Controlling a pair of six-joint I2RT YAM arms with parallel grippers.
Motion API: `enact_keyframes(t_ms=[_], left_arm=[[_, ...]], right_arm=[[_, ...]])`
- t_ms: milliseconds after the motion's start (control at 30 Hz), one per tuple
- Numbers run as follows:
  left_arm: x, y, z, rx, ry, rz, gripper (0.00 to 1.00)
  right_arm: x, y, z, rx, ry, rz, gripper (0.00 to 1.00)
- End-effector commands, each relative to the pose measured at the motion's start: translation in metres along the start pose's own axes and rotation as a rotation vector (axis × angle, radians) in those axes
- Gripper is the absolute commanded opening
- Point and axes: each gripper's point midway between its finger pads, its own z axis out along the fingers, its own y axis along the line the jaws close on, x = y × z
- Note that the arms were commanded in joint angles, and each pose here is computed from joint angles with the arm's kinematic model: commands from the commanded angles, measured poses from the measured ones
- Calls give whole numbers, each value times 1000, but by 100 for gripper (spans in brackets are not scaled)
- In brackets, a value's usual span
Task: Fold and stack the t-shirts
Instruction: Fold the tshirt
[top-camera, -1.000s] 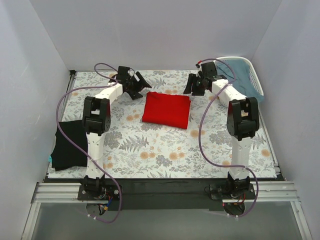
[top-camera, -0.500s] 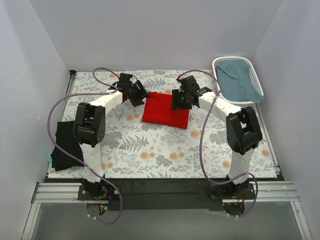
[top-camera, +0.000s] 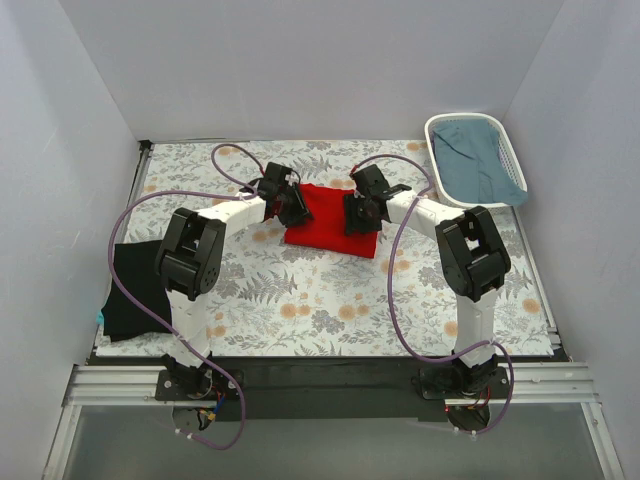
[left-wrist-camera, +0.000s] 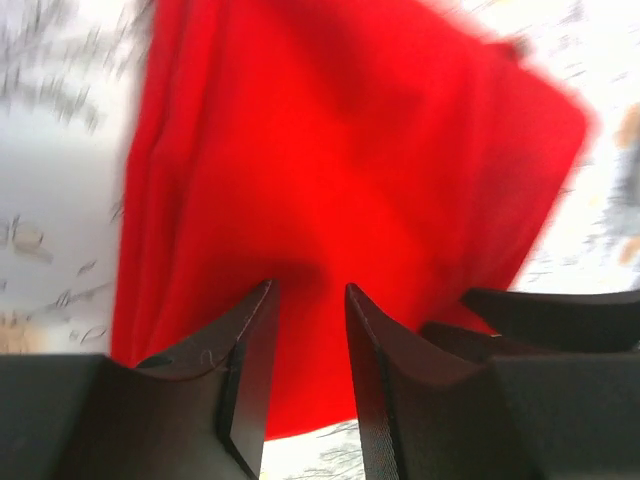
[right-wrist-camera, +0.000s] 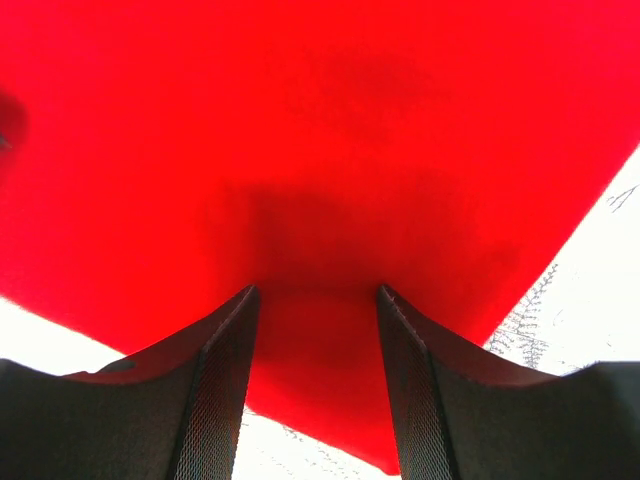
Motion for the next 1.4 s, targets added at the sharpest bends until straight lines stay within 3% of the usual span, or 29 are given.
enact_keyframes(t_ms=[0, 300, 567, 667, 900, 1100, 1367], left_arm=[[18, 17, -6, -79, -3, -17, 31], [92, 44, -27, -182, 87, -95, 27], [132, 39, -93, -138, 120, -106, 27], [150, 56, -114, -159, 135, -107, 31], [110, 17, -138, -49, 36, -70, 33], [89, -8, -106, 6, 54, -37, 30], [36, 2, -57, 101, 25, -104, 28]], right_arm=[[14, -5, 5, 26, 15, -12, 57], [69, -7, -9, 12, 77, -36, 57], [131, 21, -53, -83, 101, -39, 56], [138, 27, -77, -133, 68, -31, 57], [89, 43, -115, -218, -93, -28, 57], [63, 48, -102, -342, -89, 8, 52], [19, 24, -73, -473, -108, 121, 46]])
